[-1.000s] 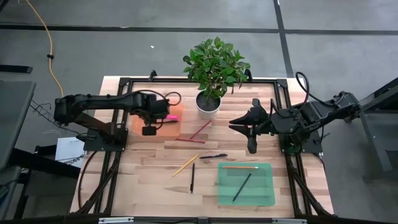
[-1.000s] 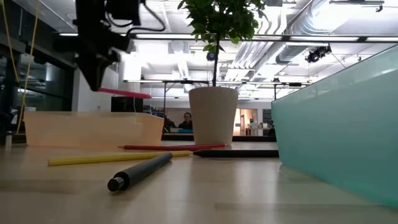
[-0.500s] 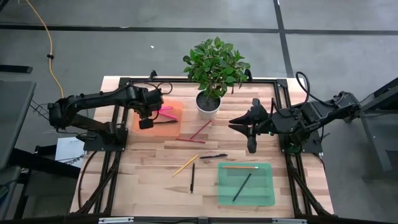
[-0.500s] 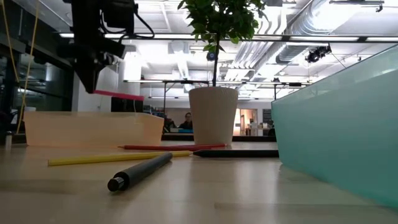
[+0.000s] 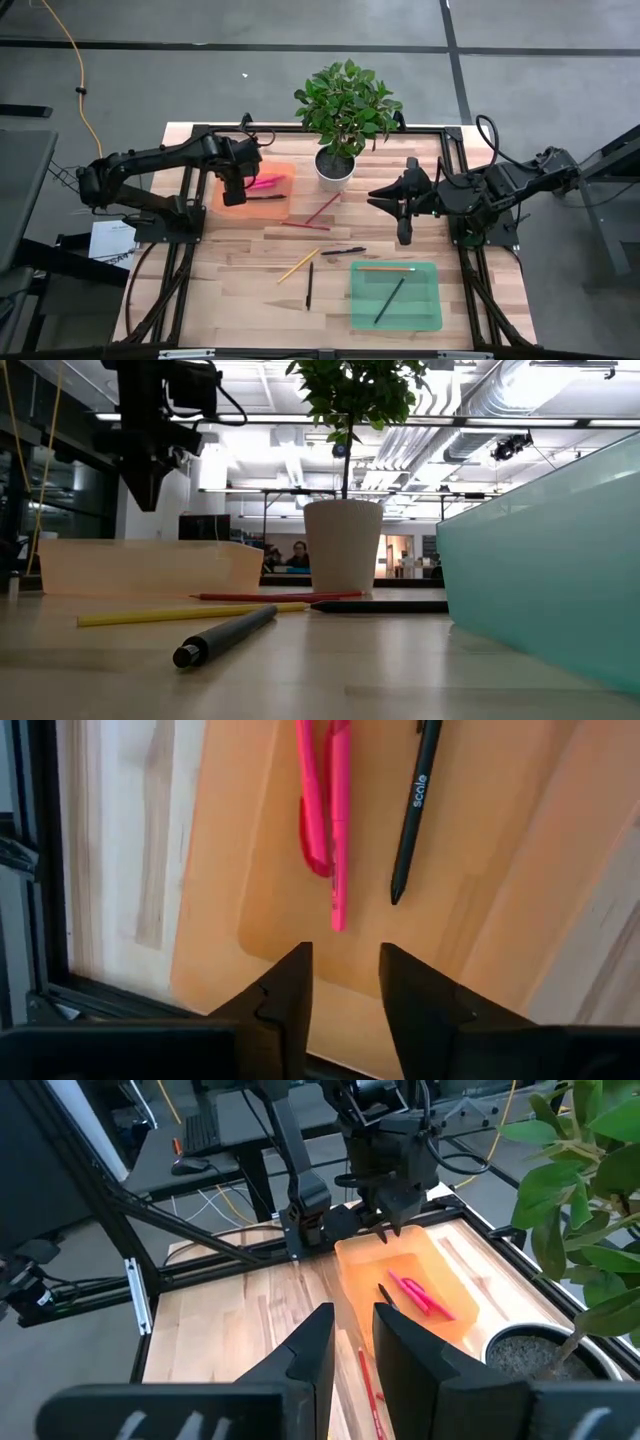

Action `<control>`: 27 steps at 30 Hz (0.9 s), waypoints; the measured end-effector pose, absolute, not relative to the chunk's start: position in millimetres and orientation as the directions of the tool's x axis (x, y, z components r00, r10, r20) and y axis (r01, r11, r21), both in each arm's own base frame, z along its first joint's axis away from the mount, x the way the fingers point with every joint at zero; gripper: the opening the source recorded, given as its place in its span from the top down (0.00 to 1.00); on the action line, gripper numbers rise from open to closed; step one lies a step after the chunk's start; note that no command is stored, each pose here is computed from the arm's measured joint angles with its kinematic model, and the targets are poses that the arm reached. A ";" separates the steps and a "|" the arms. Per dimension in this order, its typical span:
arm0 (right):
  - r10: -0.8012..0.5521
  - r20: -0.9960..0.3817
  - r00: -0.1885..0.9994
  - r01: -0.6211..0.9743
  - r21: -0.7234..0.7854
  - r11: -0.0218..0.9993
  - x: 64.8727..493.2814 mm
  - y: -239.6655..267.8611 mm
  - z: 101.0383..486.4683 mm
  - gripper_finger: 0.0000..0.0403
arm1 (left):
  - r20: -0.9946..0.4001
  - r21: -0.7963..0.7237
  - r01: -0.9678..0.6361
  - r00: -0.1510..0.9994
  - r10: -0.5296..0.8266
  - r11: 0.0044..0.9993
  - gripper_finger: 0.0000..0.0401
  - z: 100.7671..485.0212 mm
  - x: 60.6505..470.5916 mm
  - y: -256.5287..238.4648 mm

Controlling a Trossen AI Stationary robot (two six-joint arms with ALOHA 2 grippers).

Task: Sort pens & pencils
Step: Put the top black pen into the orange bin

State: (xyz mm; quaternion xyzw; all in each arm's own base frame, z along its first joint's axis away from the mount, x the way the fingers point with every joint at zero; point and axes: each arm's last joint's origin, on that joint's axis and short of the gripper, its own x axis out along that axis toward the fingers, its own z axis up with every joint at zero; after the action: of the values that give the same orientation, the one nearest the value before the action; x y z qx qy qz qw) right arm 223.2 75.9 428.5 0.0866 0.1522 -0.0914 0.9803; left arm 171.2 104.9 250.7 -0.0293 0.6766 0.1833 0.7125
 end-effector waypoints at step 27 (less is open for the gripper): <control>0.020 -0.497 0.868 0.090 0.197 0.976 276.5 88.8 385.4 0.84 | -0.846 0.006 -0.228 0.518 0.127 0.974 0.72 272.7 215.4 -44.7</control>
State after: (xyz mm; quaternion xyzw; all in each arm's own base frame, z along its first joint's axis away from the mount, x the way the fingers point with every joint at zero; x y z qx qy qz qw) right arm 276.5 88.8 385.4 0.1077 0.2567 -0.0182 0.9603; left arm 215.4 -44.7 272.7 -0.0526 0.4803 0.1018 0.8696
